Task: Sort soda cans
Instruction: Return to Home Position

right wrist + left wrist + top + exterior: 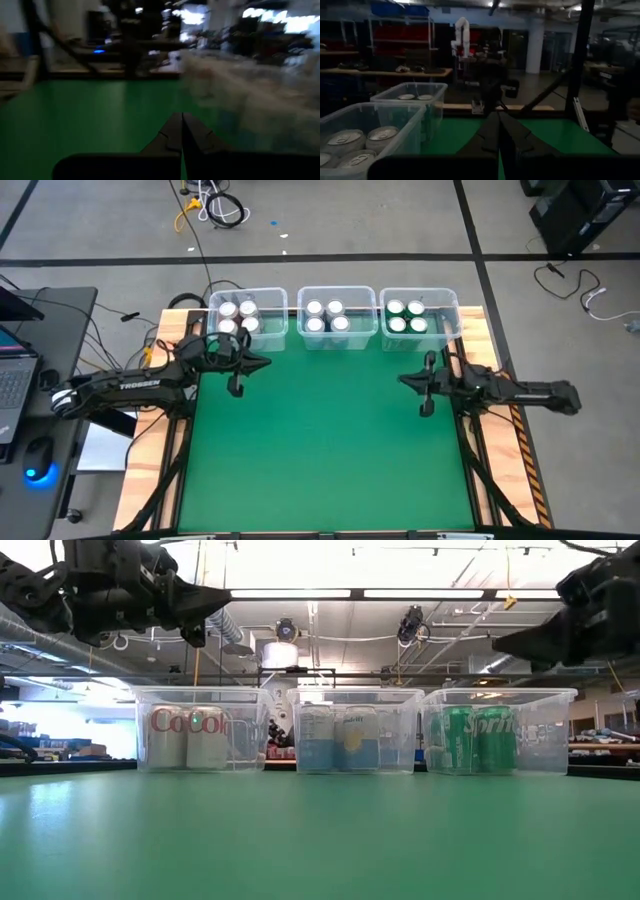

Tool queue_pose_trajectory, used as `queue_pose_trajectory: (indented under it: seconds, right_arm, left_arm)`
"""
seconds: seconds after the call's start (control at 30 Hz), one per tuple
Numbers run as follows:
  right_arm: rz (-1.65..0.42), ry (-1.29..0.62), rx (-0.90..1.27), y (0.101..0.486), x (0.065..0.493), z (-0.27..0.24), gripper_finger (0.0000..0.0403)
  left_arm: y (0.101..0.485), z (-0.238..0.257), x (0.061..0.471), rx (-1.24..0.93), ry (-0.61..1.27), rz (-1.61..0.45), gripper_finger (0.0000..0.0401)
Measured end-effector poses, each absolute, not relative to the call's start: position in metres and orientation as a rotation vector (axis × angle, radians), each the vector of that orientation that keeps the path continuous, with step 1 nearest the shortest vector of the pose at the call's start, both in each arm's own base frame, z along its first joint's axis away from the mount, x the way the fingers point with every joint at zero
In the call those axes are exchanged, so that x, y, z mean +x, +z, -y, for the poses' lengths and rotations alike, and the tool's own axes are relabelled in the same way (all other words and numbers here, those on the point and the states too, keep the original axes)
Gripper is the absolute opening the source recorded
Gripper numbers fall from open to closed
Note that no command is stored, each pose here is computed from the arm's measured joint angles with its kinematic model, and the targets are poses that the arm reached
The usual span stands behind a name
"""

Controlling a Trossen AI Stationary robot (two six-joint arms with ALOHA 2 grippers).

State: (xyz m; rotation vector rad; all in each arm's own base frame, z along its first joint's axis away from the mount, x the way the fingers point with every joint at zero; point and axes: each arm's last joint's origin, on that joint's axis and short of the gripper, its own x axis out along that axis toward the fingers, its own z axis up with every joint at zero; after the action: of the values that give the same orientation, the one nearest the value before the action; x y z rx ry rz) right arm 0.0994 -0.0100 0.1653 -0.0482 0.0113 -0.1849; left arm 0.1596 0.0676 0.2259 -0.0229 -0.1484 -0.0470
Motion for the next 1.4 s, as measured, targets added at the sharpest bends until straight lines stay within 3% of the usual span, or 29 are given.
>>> queue_pose_trajectory:
  seconds: [0.2, 0.47, 0.6, 0.93, 1.1, 1.3, 1.4]
  right_arm:
    - [-0.086, -0.164, -0.001, 0.159, 0.102, 0.017, 0.0]
    - [-0.09, -0.184, -0.011, 0.158, 0.102, 0.019, 0.0]
    - [-0.074, -0.183, -0.021, 0.16, 0.101, 0.019, 0.0]
    - [-0.057, -0.183, -0.013, 0.161, 0.1, 0.019, 0.0]
    - [-0.058, -0.183, -0.015, 0.161, 0.1, 0.019, 0.0]
    - [-0.057, -0.183, -0.015, 0.161, 0.1, 0.019, 0.0]
    - [-0.057, -0.181, -0.015, 0.161, 0.1, 0.019, 0.0]
  left_arm:
    - [0.204, -0.059, 0.161, -0.076, 0.005, 0.148, 0.0005]
    - [0.198, -0.043, 0.134, -0.02, 0.02, 0.393, 0.0002]
    - [0.195, -0.042, 0.131, -0.061, -0.051, 0.322, 0.0001]
    - [0.194, -0.042, 0.116, -0.064, -0.012, 0.256, 0.0001]
    - [0.187, -0.041, 0.106, -0.092, 0.146, 0.196, 0.0]
    - [0.192, -0.031, 0.089, -0.08, 0.215, 0.284, 0.0]
    - [0.188, -0.03, 0.089, -0.092, 0.25, 0.152, 0.0]
